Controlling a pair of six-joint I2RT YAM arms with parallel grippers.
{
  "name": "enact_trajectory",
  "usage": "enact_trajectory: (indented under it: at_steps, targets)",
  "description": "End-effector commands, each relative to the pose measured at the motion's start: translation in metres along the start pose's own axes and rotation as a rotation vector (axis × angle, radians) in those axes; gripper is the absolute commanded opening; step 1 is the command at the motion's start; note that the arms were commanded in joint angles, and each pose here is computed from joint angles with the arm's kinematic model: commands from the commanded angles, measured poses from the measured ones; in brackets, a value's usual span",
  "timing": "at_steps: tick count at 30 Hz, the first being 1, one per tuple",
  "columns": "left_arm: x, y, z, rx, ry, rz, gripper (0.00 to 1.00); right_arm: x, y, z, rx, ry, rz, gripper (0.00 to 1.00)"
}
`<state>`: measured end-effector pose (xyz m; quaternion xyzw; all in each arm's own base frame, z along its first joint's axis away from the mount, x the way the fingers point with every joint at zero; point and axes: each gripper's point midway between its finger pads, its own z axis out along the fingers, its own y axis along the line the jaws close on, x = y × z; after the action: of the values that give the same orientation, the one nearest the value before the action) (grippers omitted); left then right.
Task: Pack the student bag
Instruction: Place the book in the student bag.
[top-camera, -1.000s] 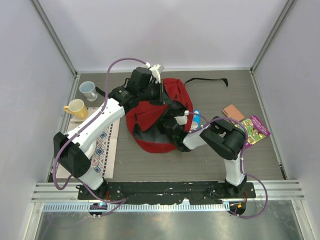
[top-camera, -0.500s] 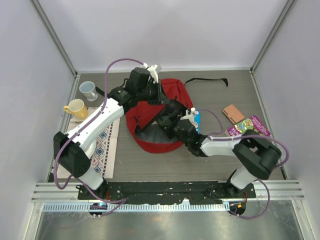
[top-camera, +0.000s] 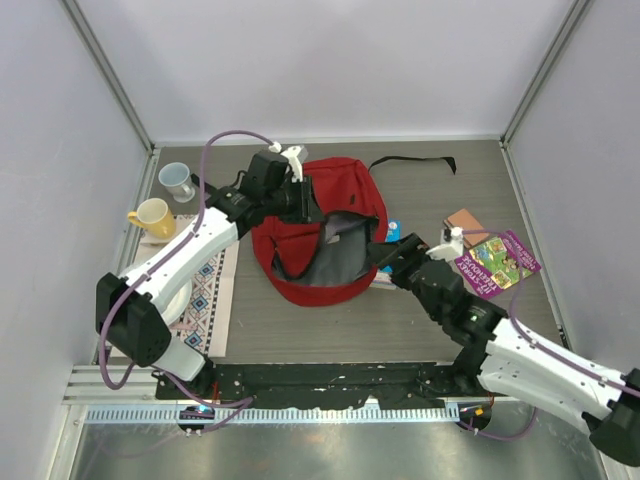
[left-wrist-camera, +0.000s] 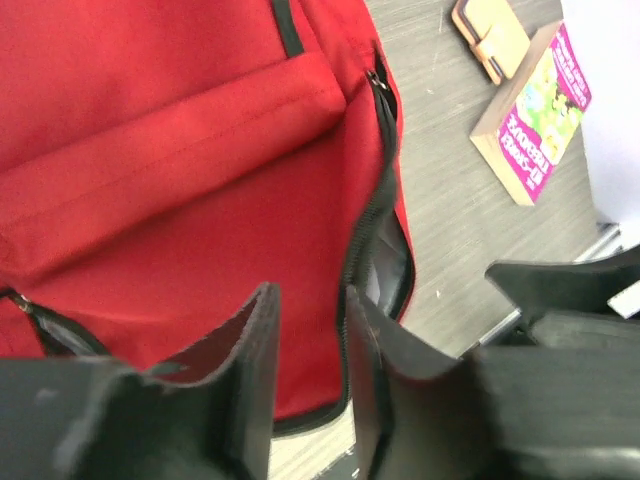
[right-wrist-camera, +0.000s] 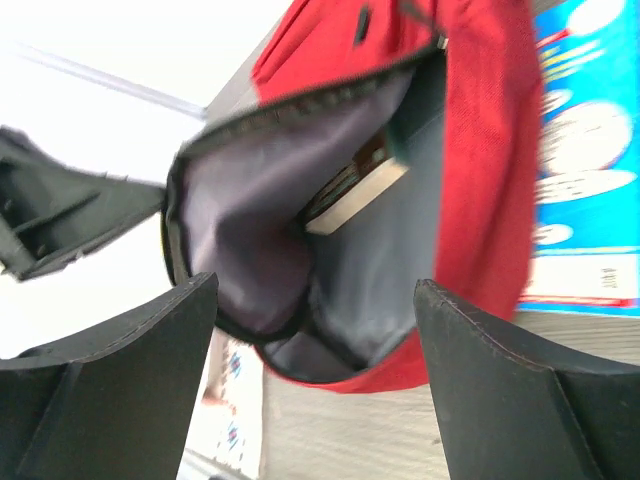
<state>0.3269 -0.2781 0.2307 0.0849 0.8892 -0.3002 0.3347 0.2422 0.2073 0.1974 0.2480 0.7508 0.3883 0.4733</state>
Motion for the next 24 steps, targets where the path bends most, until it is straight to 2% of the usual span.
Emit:
enact_trajectory:
  at_steps: [1,2,4,5,7,9,10,12,13,16,18,19,20,24]
  targets:
    - [0.013,-0.018,-0.019,0.115,0.034,0.016,0.49,-0.026,-0.067,-0.009,0.23,-0.072,-0.206,0.85]
    - [0.017,-0.024,-0.02,0.128,0.032,0.02,0.62,-0.037,-0.081,-0.006,0.284,-0.075,-0.207,0.86]
    - [0.011,-0.043,-0.032,0.167,-0.025,0.047,0.73,-0.033,-0.096,0.002,0.33,0.021,-0.207,0.88]
    - [0.005,-0.051,-0.036,0.178,-0.054,0.056,0.8,-0.052,-0.112,0.005,0.382,-0.007,-0.172,0.89]
    - [0.004,-0.077,-0.043,0.23,-0.084,0.083,0.84,-0.05,-0.116,0.011,0.355,0.056,-0.145,0.89]
    - [0.0,-0.1,-0.045,0.27,-0.106,0.11,0.89,-0.064,-0.129,0.012,0.391,0.041,-0.127,0.9]
    - [0.014,-0.118,-0.035,0.304,-0.07,0.136,0.91,-0.068,-0.135,0.012,0.413,0.041,-0.117,0.9]
    - [0.023,-0.145,-0.029,0.362,-0.039,0.162,0.92,-0.077,-0.147,0.011,0.435,0.035,-0.076,0.92]
    - [0.045,-0.158,-0.01,0.379,0.023,0.171,0.93,-0.079,-0.152,0.01,0.445,0.04,-0.062,0.92]
    - [0.081,-0.186,0.017,0.423,0.104,0.16,0.93,-0.089,-0.159,0.008,0.444,0.047,-0.016,0.93]
    - [0.102,-0.192,0.032,0.436,0.148,0.142,0.93,-0.091,-0.157,0.008,0.427,0.063,-0.019,0.93]
    - [0.117,-0.2,0.039,0.453,0.169,0.117,0.92,-0.104,-0.161,0.007,0.438,0.027,-0.004,0.92]
    - [0.133,-0.195,0.056,0.434,0.203,0.106,0.91,-0.104,-0.161,0.007,0.437,0.034,-0.002,0.92]
    - [0.166,-0.187,0.084,0.389,0.27,0.071,0.86,-0.107,-0.159,0.009,0.422,0.042,0.0,0.91]
